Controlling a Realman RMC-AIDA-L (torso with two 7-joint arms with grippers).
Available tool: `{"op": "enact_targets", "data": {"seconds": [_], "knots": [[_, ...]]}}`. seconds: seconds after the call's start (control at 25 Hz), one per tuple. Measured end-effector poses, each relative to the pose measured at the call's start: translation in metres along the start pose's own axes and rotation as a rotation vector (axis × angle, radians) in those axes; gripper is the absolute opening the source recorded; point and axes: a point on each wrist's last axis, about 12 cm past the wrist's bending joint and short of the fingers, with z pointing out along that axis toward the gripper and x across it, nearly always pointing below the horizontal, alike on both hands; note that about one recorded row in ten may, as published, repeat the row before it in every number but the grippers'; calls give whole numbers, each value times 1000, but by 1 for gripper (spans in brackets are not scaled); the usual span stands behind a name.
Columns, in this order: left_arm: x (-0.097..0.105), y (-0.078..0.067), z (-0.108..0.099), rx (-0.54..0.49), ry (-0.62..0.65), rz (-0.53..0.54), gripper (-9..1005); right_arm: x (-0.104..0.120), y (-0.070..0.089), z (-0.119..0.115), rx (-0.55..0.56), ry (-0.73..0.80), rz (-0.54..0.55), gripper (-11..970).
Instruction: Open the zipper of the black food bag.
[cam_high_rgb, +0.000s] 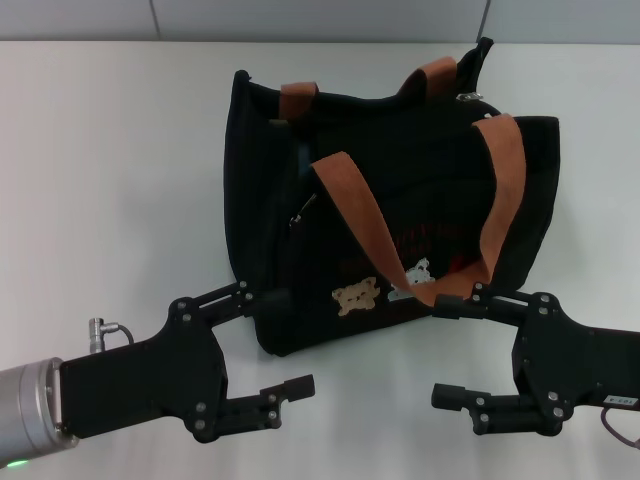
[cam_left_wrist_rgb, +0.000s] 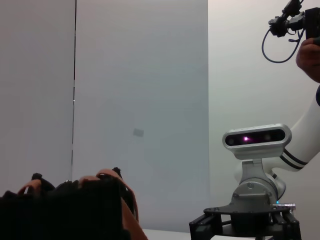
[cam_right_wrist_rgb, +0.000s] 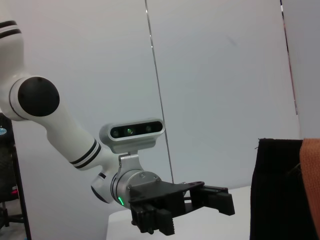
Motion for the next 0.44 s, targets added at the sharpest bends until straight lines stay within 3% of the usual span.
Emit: {"op": "enact_targets", "data": {"seconds": [0.44], "knots": [[-1, 1, 1, -4, -7, 13, 779, 1, 0, 1, 18, -10, -8, 831]]}}
